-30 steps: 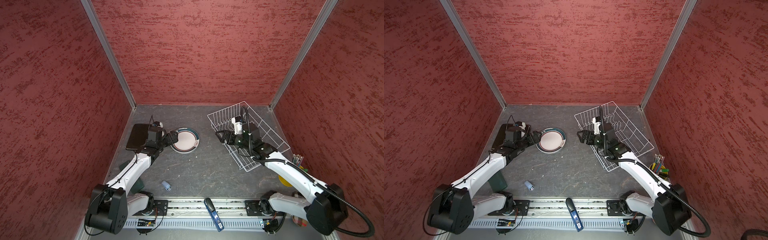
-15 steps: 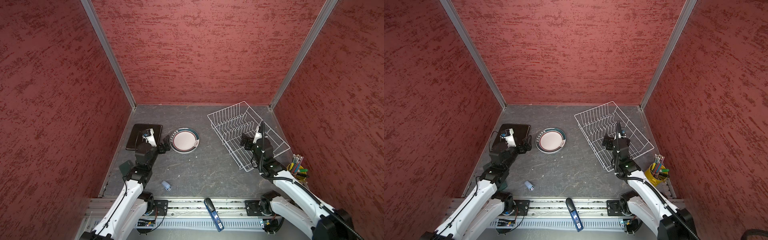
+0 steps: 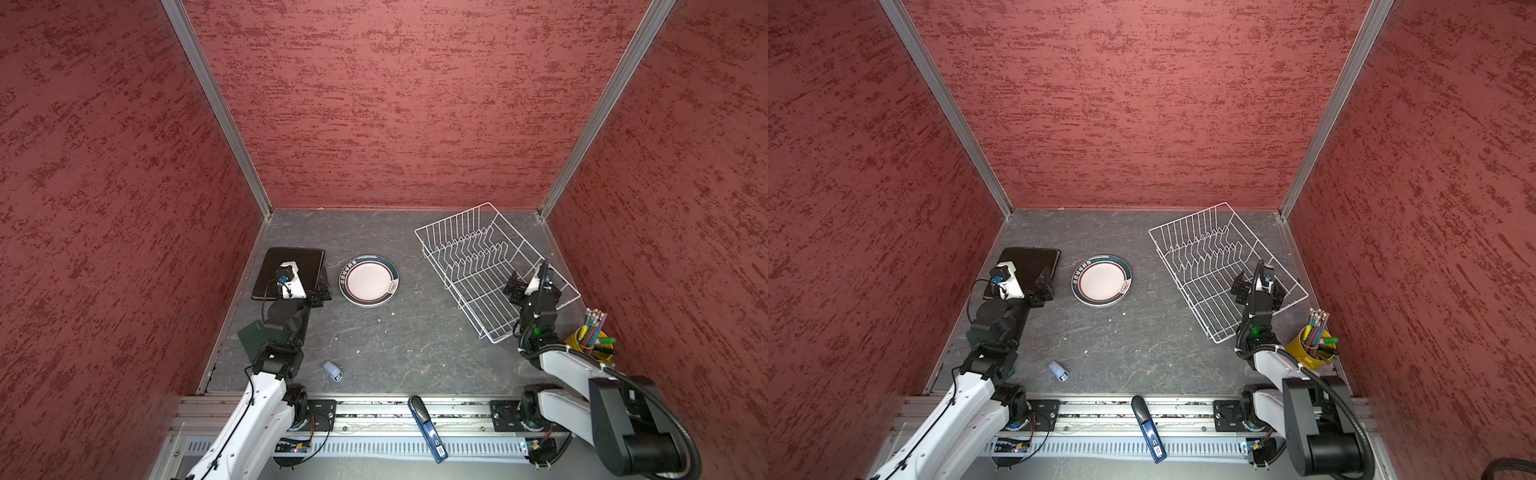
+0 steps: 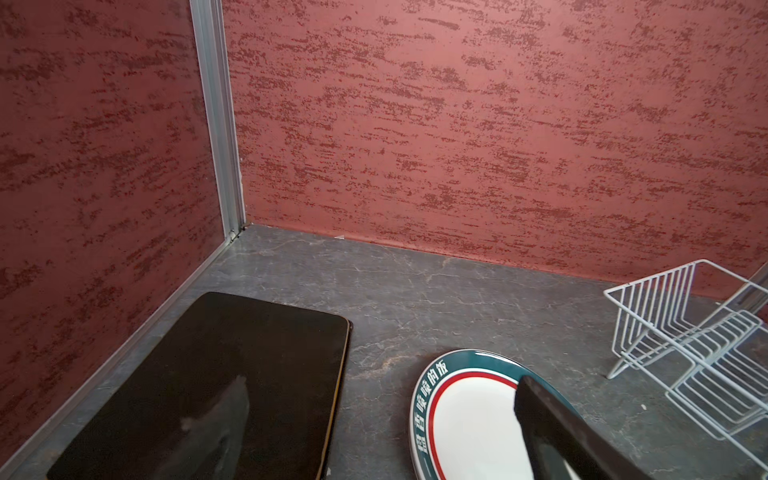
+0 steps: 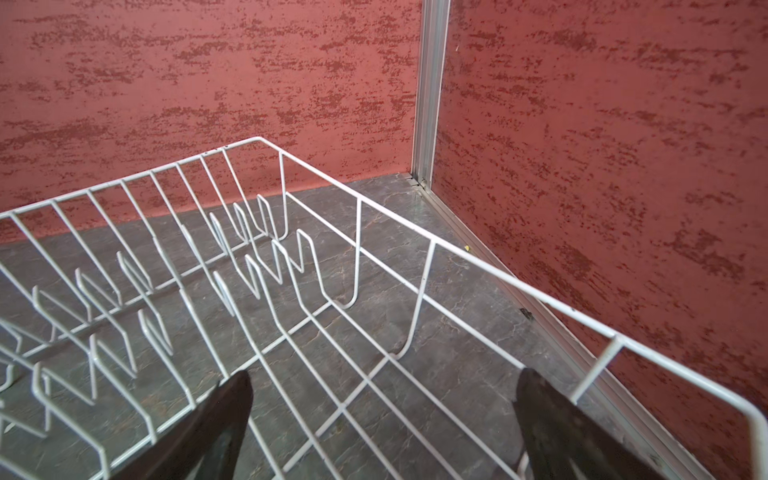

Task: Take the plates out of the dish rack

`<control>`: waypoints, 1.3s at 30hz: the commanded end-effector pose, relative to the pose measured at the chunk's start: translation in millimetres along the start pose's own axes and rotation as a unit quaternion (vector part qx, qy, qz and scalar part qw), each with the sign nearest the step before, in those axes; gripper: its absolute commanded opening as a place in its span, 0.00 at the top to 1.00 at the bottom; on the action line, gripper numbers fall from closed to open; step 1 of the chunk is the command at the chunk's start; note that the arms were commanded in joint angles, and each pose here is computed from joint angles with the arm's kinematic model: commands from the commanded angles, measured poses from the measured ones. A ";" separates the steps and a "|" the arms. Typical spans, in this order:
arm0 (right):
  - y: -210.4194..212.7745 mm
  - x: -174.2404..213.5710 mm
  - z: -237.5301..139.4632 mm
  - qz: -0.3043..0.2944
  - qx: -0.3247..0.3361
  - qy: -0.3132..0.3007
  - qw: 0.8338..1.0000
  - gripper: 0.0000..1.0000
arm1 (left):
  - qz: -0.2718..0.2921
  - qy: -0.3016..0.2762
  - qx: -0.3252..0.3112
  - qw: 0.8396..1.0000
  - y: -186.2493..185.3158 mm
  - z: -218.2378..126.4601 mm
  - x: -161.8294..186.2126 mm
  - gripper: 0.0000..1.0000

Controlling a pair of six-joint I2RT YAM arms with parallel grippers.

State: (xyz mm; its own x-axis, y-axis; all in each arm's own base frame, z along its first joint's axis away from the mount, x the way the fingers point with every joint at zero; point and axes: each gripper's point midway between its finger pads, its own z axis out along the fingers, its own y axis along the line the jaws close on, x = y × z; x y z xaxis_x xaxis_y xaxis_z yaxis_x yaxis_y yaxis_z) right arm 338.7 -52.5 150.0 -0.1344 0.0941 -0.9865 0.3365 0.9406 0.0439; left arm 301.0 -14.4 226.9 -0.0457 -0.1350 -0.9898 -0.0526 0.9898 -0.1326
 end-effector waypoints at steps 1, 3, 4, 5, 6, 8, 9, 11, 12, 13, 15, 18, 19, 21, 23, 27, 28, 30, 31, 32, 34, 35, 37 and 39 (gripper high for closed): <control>9.9 -27.0 2.4 0.020 -0.037 -0.071 0.997 0.01 | 0.037 -0.032 -0.016 0.999 6.7 3.9 -5.7 0.01; 9.6 -22.5 6.4 0.015 -0.035 -0.074 0.997 0.01 | 0.040 -0.025 -0.022 0.999 9.3 8.2 -0.4 0.01; 9.4 -20.6 8.7 0.018 -0.036 -0.074 0.996 0.01 | 0.043 -0.016 -0.023 0.999 10.3 10.6 4.7 0.01; 11.1 -18.3 9.9 0.019 -0.042 -0.075 0.996 0.01 | 0.044 -0.020 -0.022 0.999 10.0 12.6 4.1 0.01; 12.5 -17.6 10.8 0.020 -0.045 -0.077 0.996 0.01 | 0.045 -0.021 -0.023 0.998 10.8 14.2 5.7 0.01; 13.8 -13.9 12.6 0.020 -0.049 -0.078 0.996 0.01 | 0.041 -0.026 -0.026 0.998 14.5 17.6 11.2 0.01; 14.3 -12.7 12.8 0.022 -0.050 -0.080 0.995 0.01 | 0.034 -0.030 -0.026 0.999 16.7 19.9 13.8 0.01; 17.9 -6.5 11.7 0.017 -0.063 -0.077 0.995 0.01 | 0.014 -0.028 -0.033 0.999 24.9 26.4 20.0 0.01; 19.6 -4.5 10.4 0.015 -0.069 -0.080 0.994 0.01 | 0.006 -0.024 -0.032 0.999 28.0 30.9 24.1 0.01; 19.8 -1.4 9.1 0.014 -0.072 -0.082 0.994 0.01 | 0.003 -0.023 -0.029 0.999 29.5 34.6 25.9 0.01; 18.2 -2.0 5.4 0.015 -0.072 -0.098 0.992 0.01 | 0.007 -0.017 -0.026 1.000 30.8 41.9 31.3 0.01; 20.1 0.1 6.5 0.013 -0.077 -0.089 0.993 0.01 | 0.019 -0.002 -0.016 1.000 29.9 50.2 41.4 0.01; 20.5 -0.2 8.3 0.011 -0.076 -0.088 0.993 0.01 | 0.022 0.004 -0.012 1.000 29.0 52.7 46.0 0.01; 21.9 1.7 13.3 0.010 -0.075 -0.077 0.994 0.01 | 0.027 0.013 -0.009 1.000 28.5 58.1 52.5 0.01; 24.6 2.5 19.6 0.006 -0.076 -0.067 0.995 0.01 | 0.026 0.020 -0.013 0.999 31.6 62.9 60.7 0.00; 27.9 6.2 36.3 0.001 -0.068 -0.036 0.997 0.01 | 0.023 0.022 -0.026 0.999 39.1 71.7 75.5 0.01; 29.0 8.2 39.1 -0.001 -0.069 -0.028 0.997 0.01 | 0.019 0.028 -0.035 0.999 42.6 76.9 80.9 0.01; 28.6 7.8 38.9 -0.001 -0.069 -0.029 0.997 0.01 | 0.022 0.051 -0.054 0.997 49.7 93.6 93.4 0.01; 28.9 8.4 38.5 0.000 -0.070 -0.028 0.997 0.01 | 0.022 0.083 -0.054 0.995 47.7 102.1 99.1 0.01; 28.3 8.5 38.6 0.000 -0.068 -0.028 0.997 0.01 | 0.022 0.104 -0.049 0.993 46.4 106.9 100.2 0.01; 27.3 8.5 38.7 0.000 -0.065 -0.028 0.997 0.01 | 0.023 0.082 -0.046 0.995 47.3 104.8 98.8 0.01; 26.9 8.1 38.7 0.001 -0.065 -0.029 0.997 0.01 | 0.020 0.092 -0.048 0.994 47.3 104.4 100.8 0.01; 27.3 8.0 38.9 0.000 -0.066 -0.029 0.997 0.01 | 0.023 0.085 -0.048 0.995 47.2 104.6 99.5 0.01; 27.7 8.1 38.9 0.000 -0.066 -0.029 0.997 0.01 | 0.020 0.088 -0.049 0.995 47.3 104.6 99.8 0.01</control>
State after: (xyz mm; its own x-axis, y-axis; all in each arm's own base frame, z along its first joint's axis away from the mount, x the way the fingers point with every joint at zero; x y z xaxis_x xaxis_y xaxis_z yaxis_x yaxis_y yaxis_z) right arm 378.9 -38.0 131.7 -0.0912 0.0932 -0.9915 0.2177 0.9734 0.0715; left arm 398.9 20.9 118.0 -0.2206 -0.1001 -0.9702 -0.1323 0.9886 -0.0719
